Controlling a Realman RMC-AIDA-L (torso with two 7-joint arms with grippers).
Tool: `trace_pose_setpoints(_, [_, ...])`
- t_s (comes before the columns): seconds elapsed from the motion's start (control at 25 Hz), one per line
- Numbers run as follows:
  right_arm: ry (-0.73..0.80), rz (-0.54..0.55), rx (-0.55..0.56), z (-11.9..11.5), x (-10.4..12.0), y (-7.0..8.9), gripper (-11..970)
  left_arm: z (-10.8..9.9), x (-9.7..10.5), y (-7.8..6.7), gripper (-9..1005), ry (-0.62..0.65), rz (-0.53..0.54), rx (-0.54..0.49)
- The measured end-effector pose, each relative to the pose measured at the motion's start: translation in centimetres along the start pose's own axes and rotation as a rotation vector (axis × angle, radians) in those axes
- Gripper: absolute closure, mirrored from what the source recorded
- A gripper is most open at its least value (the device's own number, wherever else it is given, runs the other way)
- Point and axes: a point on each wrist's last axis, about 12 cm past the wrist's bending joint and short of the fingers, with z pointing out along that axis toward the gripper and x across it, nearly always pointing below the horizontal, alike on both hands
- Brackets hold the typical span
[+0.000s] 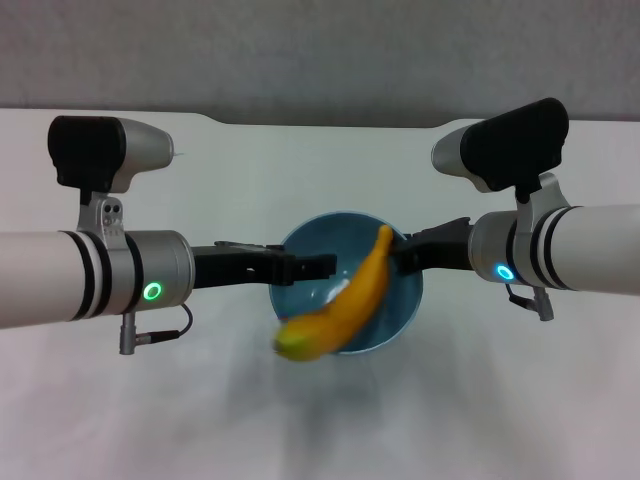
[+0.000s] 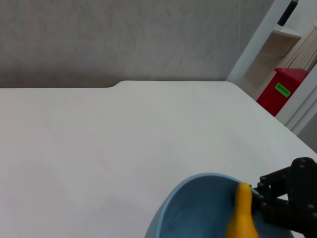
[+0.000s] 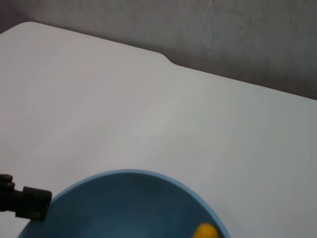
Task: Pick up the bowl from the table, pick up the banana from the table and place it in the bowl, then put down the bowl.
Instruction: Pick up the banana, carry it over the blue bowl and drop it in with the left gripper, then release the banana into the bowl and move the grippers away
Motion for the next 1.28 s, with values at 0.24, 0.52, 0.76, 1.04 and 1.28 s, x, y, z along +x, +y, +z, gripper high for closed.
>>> trace_pose_setpoints(0.24, [0.002,0.017,-0.002,0.0,0.1,-0.2,918,-0.6,-0.1,0.9,115,-0.023,-0.021,-0.024])
trace_pose_setpoints(0.52, [0.030,0.084,-0.039,0.7,0.0,-0.8,918,-3.4,-0.2,4.3,99,-0.099,-0.068,-0.122])
trace_pose_setpoints(0.76, [0.068,0.157,-0.073,1.9,-0.6,-2.1,918,-5.6,0.0,6.5,99,-0.151,-0.089,-0.196])
trace_pose_setpoints(1.04, [0.086,0.160,-0.054,3.0,-1.7,-3.1,917,-6.4,0.2,7.2,100,-0.171,-0.097,-0.222])
trace_pose_setpoints(1.28, [0.109,0.162,-0.040,3.5,-1.9,-3.2,917,-6.2,0.4,7.2,100,-0.169,-0.095,-0.225])
